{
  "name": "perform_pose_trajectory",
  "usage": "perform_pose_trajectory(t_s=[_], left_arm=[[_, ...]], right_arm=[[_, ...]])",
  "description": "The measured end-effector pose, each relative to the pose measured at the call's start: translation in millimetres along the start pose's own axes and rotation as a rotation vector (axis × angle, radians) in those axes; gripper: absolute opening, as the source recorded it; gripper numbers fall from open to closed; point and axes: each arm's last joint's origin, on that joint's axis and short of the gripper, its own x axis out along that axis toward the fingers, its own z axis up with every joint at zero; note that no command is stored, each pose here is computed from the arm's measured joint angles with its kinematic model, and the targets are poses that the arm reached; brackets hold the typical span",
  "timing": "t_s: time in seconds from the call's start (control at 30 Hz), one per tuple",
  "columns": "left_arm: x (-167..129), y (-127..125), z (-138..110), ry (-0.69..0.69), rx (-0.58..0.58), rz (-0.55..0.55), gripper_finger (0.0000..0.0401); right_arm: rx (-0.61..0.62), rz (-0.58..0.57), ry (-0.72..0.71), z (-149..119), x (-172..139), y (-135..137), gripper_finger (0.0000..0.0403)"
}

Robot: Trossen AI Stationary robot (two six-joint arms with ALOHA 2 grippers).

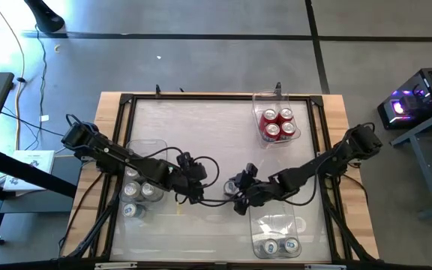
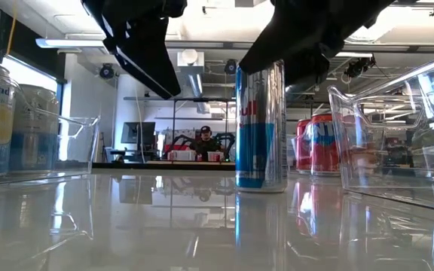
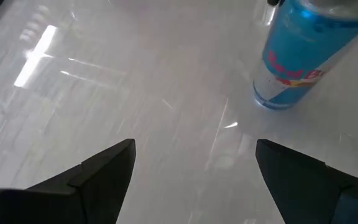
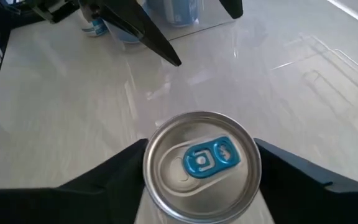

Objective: Sort soda cans
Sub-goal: Put the top blue soda can into the bottom right transparent bin

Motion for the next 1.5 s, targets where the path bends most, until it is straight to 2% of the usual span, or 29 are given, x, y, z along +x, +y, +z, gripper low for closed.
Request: perform_pose_trajectory(t_s=[0.07,0.2,0.3,0.37,0.47,0.63,0.73,0.83,1.03,1.17,1.27,1.5], left_arm=[[0,0,0,-0.004,-0.002,-0.001,0.0328],[0,0,0,-0.01,-0.003,0.014,0.0328],[-2,0,-1,-0.022,-0.012,0.046,0.0328],[-4,-2,-2,-0.031,-0.005,0.054,0.0328],[-9,-3,-5,-0.037,0.013,0.071,0.0328],[-14,-7,-8,-0.069,0.028,0.111,0.0328],[-16,-9,-9,-0.086,0.031,0.127,0.0328],[-17,-10,-10,-0.099,0.031,0.14,0.0328],[-18,-11,-10,-0.105,0.03,0.147,0.0328],[-18,-11,-10,-0.105,0.029,0.148,0.0328],[-18,-11,-10,-0.105,0.029,0.148,0.0328],[-17,-10,-10,-0.105,0.024,0.148,0.0328]], right_arm=[[-0.009,0.002,-0.007,1,0,0,0.0226],[-0.037,0.01,-0.019,8,-2,3,0.0223],[-0.069,0.049,-0.078,30,-20,10,0.0223],[-0.102,0.092,-0.124,50,-43,16,0.0223],[-0.159,0.156,-0.112,68,-87,22,0.0223],[-0.13,0.22,-0.062,77,-162,17,0.0223],[-0.068,0.228,0.002,58,-186,15,0.0223],[-0.022,0.183,0.064,25,-194,15,0.0223],[0.123,0.084,0.095,-41,-189,10,0.0223],[0.208,0.104,0.129,-72,-181,7,0.0223],[0.234,0.142,0.156,-85,-180,8,0.0223],[0.228,0.191,0.219,-91,-183,11,0.0223]])
